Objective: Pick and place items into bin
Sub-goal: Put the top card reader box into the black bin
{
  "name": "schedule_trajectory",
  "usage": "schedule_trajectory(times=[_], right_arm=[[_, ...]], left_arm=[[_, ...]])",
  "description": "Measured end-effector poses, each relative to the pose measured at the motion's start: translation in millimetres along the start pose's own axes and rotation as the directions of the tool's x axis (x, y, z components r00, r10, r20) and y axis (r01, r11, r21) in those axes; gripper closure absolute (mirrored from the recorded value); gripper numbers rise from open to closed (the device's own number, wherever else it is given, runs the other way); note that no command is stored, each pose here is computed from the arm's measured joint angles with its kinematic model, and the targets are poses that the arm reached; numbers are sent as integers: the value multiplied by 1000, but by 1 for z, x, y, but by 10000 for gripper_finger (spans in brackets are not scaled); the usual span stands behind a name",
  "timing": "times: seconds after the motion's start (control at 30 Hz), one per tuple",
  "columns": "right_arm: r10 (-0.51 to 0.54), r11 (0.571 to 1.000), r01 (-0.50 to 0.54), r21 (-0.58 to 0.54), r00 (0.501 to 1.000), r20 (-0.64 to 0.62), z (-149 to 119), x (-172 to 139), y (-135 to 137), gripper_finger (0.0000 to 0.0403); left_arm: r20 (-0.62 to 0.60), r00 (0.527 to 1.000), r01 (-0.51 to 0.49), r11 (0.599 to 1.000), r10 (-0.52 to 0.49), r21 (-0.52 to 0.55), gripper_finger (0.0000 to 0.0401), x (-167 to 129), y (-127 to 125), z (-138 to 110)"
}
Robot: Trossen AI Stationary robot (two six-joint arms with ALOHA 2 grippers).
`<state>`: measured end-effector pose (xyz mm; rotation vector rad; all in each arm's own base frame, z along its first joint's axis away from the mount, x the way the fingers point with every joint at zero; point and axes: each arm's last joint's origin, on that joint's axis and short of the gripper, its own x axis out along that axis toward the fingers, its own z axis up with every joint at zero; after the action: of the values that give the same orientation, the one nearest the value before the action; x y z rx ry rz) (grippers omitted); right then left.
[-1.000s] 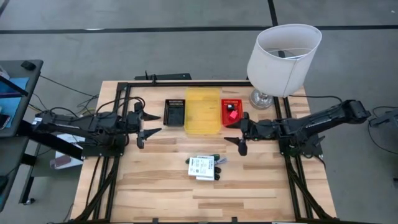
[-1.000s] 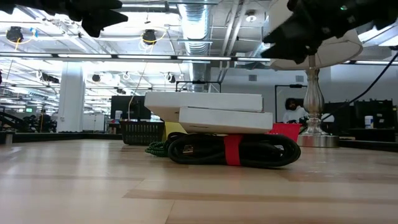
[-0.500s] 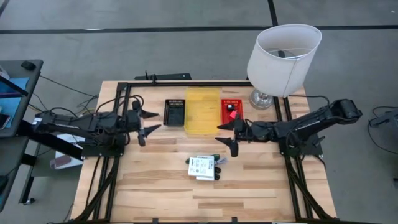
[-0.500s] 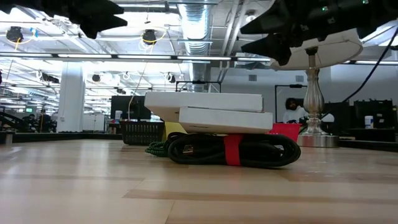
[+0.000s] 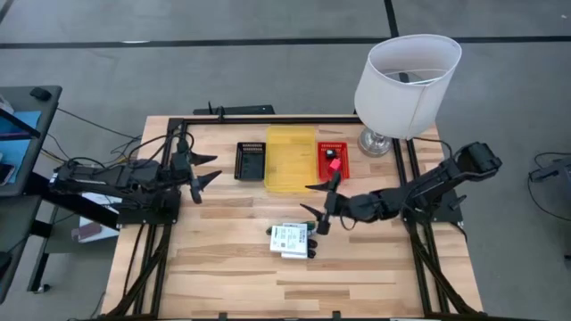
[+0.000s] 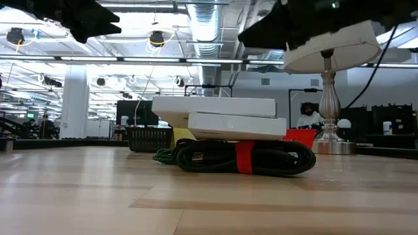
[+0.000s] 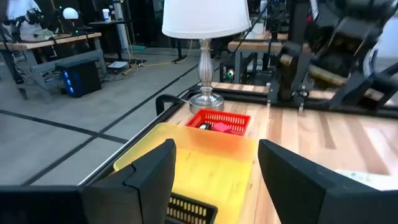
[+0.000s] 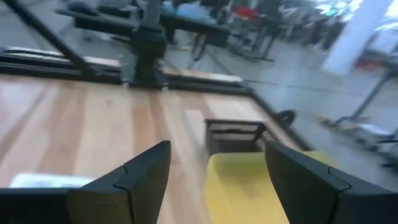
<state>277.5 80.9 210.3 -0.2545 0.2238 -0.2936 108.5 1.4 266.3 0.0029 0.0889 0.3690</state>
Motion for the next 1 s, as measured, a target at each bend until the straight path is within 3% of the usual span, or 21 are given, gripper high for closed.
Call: schedule_trajectory(times=[0.13,0.3,0.43,0.6,0.83,1.0], right_arm=[[-68,997,67,-47,997,-25,11,3,14,145],[-41,996,35,-81,997,-67,26,3,33,145],[-85,991,74,-107,992,-97,34,3,47,145],[-170,974,150,-170,979,-110,35,-3,60,145],[-202,973,188,-130,974,-103,35,-19,71,145],[-260,954,236,-183,958,-124,28,-29,74,145]], left_arm=[[-9,1000,0,999,0,42,180,0,0,-1],[10,1000,0,998,0,57,180,0,0,1],[-19,1000,1,997,1,71,180,0,0,-2],[-19,1000,1,999,0,53,180,0,0,-2],[6,1000,2,1000,-2,23,180,0,0,1],[32,999,1,999,-2,37,180,2,-1,6]])
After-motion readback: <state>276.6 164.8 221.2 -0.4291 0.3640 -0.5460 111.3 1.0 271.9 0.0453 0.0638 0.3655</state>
